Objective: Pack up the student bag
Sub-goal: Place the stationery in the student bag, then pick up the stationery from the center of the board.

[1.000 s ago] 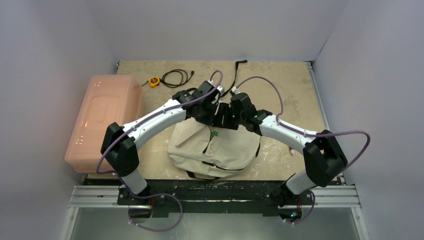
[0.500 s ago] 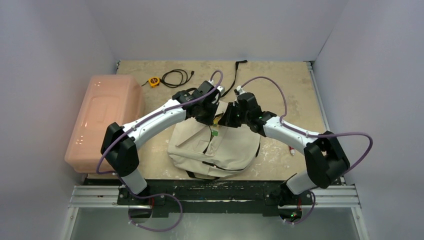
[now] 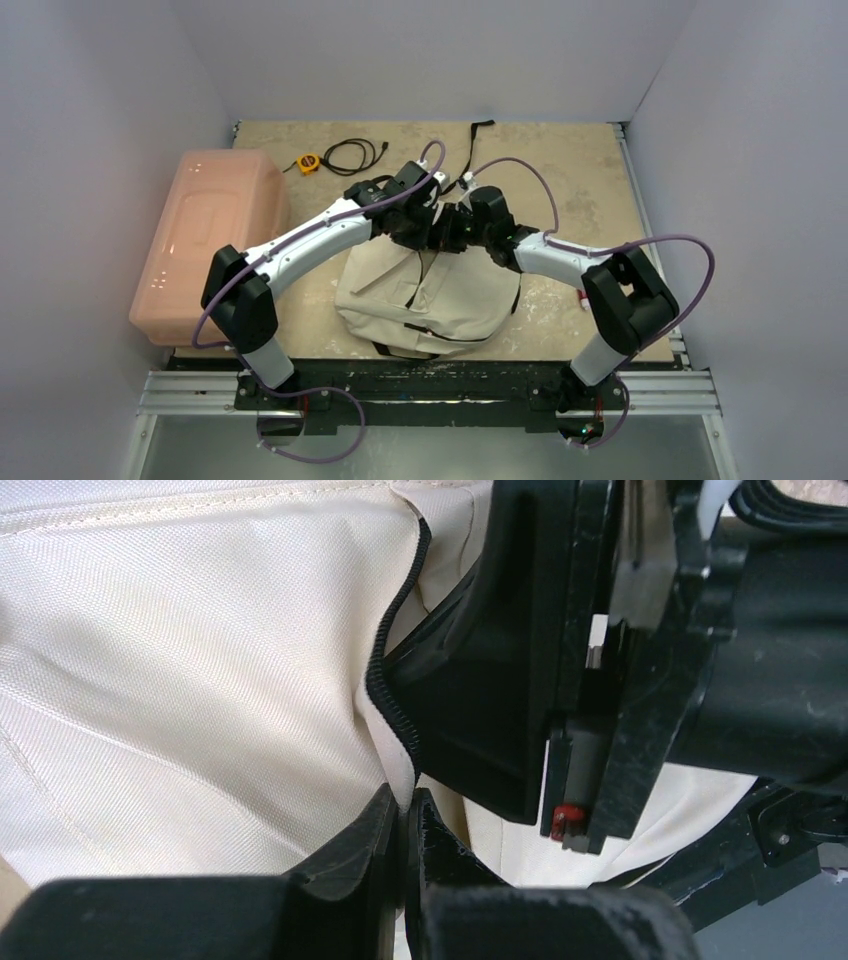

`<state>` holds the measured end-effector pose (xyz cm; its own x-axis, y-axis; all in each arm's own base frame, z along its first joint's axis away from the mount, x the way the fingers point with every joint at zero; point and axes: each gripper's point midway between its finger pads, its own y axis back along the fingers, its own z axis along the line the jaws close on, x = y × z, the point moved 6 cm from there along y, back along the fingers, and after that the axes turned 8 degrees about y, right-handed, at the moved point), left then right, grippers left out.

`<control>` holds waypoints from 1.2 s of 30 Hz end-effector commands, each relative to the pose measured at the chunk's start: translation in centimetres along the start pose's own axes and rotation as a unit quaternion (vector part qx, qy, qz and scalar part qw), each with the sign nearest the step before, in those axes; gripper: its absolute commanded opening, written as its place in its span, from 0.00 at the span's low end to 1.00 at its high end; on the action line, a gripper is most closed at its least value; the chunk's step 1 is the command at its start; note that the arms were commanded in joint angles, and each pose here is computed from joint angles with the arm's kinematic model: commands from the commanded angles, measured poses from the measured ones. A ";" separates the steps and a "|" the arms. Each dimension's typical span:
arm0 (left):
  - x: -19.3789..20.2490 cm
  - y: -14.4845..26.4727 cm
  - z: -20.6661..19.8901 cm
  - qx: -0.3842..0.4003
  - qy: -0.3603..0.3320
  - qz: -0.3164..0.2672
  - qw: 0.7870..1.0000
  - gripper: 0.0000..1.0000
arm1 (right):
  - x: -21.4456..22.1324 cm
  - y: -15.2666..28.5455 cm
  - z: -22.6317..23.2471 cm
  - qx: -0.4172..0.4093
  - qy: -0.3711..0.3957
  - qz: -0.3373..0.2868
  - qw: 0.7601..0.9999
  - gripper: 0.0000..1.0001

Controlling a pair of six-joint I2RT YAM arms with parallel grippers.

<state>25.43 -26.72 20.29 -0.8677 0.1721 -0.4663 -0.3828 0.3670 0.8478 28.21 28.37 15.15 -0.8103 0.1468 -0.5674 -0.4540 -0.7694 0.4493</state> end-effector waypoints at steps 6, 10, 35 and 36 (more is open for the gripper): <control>-0.7 1.5 -2.2 0.062 0.000 -0.017 0.998 0.00 | -0.4 7.1 -1.2 0.142 0.094 -0.004 0.985 0.32; -0.6 1.1 -2.2 0.063 0.002 -0.008 0.998 0.00 | -0.6 11.6 -1.7 0.219 0.120 -0.020 0.968 0.44; -0.2 0.4 -2.7 0.079 0.006 0.007 0.997 0.00 | -5.0 31.9 -25.8 0.635 -0.256 -0.296 0.666 0.99; -0.2 0.4 -2.7 0.079 0.006 0.006 0.997 0.00 | -4.9 32.0 -26.5 0.627 -0.268 -0.294 0.670 0.99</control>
<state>25.22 -27.26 20.27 -0.8729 0.1774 -0.4546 -0.3574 0.4017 0.8431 26.69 -10.20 13.33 -0.3197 0.6337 -0.7044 -0.4509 0.5521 0.7013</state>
